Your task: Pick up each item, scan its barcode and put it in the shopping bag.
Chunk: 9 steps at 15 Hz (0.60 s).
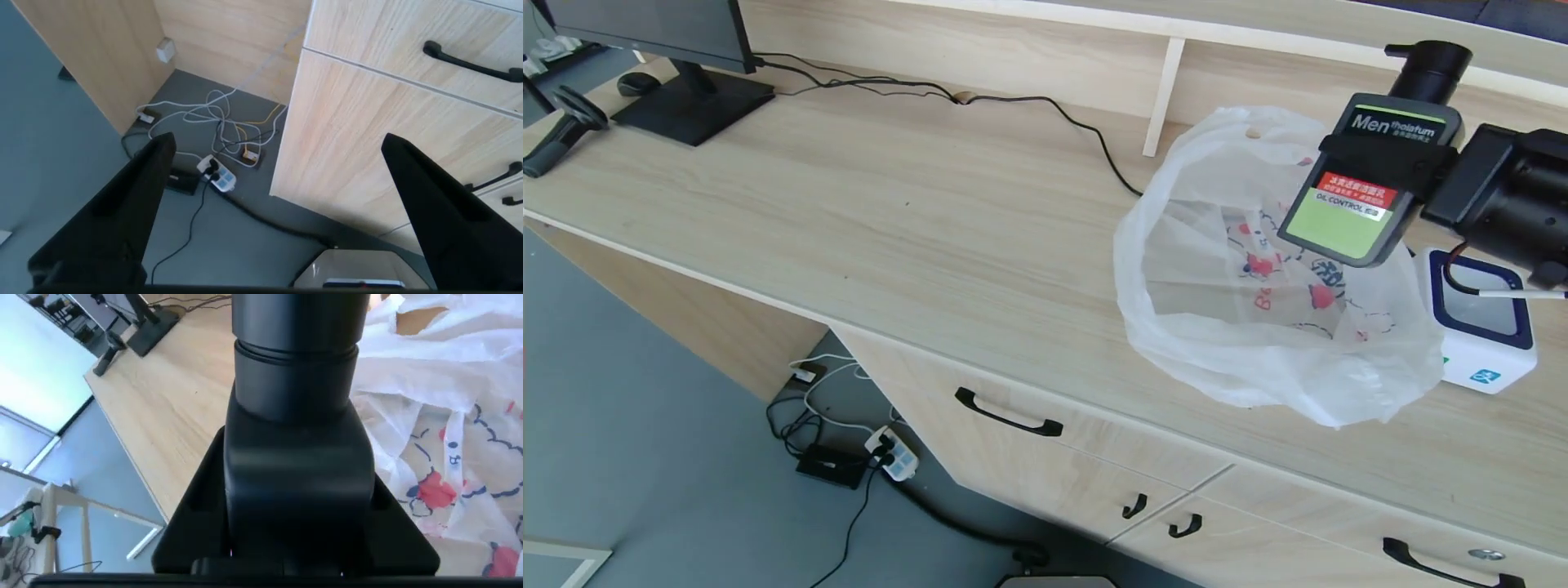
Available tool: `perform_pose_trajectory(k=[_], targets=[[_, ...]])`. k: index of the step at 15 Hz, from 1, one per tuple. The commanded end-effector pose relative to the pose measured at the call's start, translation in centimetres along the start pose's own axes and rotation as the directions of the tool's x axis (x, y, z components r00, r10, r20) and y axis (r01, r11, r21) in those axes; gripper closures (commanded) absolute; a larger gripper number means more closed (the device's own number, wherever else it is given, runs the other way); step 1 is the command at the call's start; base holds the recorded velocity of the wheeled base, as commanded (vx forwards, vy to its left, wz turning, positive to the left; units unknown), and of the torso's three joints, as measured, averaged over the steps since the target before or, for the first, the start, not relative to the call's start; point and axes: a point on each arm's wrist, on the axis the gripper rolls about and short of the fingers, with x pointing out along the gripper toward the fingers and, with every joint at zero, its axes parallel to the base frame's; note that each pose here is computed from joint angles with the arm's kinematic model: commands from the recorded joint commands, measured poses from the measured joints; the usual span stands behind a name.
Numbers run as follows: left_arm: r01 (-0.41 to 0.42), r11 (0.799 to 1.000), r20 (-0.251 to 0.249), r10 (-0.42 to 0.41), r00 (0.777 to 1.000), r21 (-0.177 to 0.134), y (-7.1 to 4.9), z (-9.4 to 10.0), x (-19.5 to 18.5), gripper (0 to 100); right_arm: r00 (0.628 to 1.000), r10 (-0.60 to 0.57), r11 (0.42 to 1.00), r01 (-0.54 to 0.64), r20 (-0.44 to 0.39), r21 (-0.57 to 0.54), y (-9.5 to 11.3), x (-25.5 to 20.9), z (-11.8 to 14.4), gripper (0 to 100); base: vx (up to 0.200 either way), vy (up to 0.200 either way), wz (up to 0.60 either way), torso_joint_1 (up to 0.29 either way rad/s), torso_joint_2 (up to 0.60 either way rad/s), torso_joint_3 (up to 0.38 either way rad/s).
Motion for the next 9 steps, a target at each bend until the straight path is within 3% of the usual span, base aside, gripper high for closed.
perform_pose_trajectory(k=[1, 9], targets=[[0.000, 1.000, 0.001, 0.000, 1.000, 0.000, 0.0, 0.0, 0.0, 0, 0.999, -0.002, 0.999, 0.005, -0.055, 0.043, -0.4, 1.9, -1.5, 100, 0.000, 0.000, 0.00, 0.000, 0.00, 0.000], [0.000, 1.000, 0.001, 0.000, 1.000, 0.000, 0.0, 0.0, 0.0, 0, 0.974, -0.176, 0.965, 0.199, -0.141, 0.168, -4.1, 5.4, -5.0, 100, 0.000, 0.000, 0.00, 0.000, 0.00, 0.000]])
